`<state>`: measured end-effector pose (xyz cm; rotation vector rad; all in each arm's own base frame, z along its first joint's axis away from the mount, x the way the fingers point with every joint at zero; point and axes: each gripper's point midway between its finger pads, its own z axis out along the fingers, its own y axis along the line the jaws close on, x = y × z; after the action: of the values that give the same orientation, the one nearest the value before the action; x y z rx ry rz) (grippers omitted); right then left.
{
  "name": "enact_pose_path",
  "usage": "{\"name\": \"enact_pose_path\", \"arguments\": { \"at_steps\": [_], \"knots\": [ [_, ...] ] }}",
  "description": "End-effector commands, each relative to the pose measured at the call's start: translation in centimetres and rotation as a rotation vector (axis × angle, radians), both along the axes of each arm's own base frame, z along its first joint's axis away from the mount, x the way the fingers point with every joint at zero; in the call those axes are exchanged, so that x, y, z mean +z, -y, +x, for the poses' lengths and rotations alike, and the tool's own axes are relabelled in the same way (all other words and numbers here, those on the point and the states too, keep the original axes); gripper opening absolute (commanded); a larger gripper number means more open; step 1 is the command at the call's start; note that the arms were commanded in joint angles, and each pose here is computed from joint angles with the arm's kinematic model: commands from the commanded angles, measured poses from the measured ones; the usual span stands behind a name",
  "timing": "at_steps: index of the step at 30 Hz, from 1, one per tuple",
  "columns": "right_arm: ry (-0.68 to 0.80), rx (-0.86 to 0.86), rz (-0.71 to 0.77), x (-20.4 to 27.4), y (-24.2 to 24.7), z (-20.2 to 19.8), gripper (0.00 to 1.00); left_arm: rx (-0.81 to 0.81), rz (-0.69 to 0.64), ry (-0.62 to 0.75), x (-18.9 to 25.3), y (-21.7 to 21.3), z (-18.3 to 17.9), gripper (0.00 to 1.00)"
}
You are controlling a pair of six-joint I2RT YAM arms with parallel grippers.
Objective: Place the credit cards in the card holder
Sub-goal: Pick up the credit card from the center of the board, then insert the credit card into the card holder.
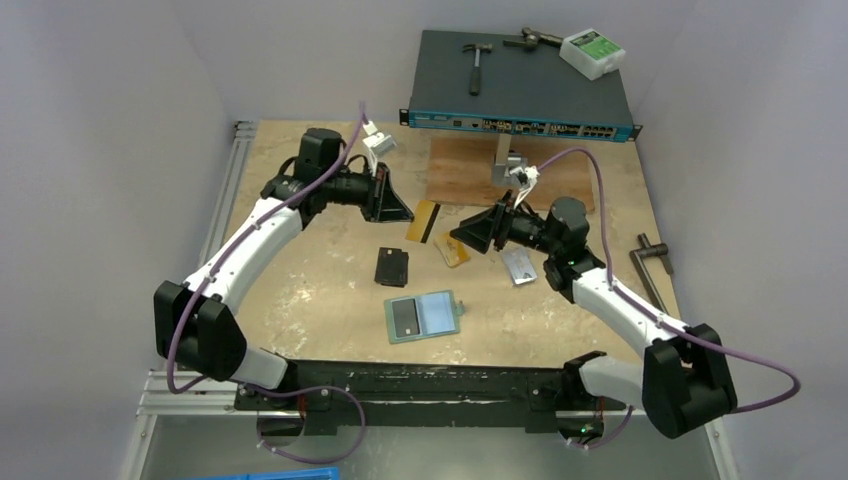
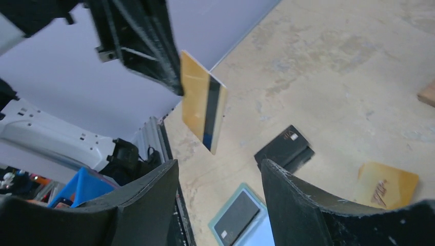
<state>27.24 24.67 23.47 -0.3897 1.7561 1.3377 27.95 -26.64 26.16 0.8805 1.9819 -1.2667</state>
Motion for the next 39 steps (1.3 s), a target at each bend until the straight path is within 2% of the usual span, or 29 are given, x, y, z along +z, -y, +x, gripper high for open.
{"name": "enact_pose_path", "arguments": {
  "at_steps": [1,9,16,20,23,25,28,30,31,33,35,39],
  "knots": [
    [0.140,0.091,0.090,3.4,-2.2,-1.5,0.61,-0.030,-0.213,-0.167,3.2,0.4,-0.5,0.00],
    [0.121,0.104,0.114,4.2,-5.0,-0.9,0.59,-0.022,-0.291,-0.203,4.4,0.6,-0.7,0.00],
    [0.115,0.102,0.210,6.2,-5.1,-1.1,0.48,-0.014,-0.301,-0.215,4.1,0.5,-1.2,0.00],
    [0.103,0.080,0.221,6.6,-5.0,-0.7,0.35,-0.011,-0.306,-0.222,4.1,0.4,-1.2,0.00],
    [0.095,0.078,0.227,6.8,-5.0,-0.6,0.17,-0.006,-0.305,-0.222,4.0,0.4,-1.2,0.00],
    [0.097,0.082,0.231,7.0,-5.1,-0.7,0.01,0.001,-0.297,-0.226,3.7,0.4,-1.1,0.00],
    [0.094,0.071,0.216,6.9,-4.9,-0.8,0.00,0.016,-0.265,-0.233,2.6,0.3,-0.9,0.00],
    [0.085,0.051,0.183,6.5,-4.6,-0.6,0.00,0.036,-0.218,-0.252,1.5,0.0,-0.8,0.10],
    [0.067,0.023,0.147,5.9,-4.4,-0.2,0.00,0.047,-0.185,-0.247,0.9,-0.3,-0.7,0.22],
    [0.013,-0.048,0.036,3.8,-3.7,0.6,0.00,0.062,-0.090,-0.204,-0.6,-1.0,-0.5,0.33],
    [-0.102,-0.105,-0.118,-0.2,-2.5,0.8,0.00,0.064,0.023,-0.110,-2.0,-2.1,-0.1,0.47],
    [-0.242,-0.138,-0.315,-7.0,-0.5,-0.9,0.00,0.044,0.231,0.096,-5.7,-4.9,0.2,0.56]
  ]
}}
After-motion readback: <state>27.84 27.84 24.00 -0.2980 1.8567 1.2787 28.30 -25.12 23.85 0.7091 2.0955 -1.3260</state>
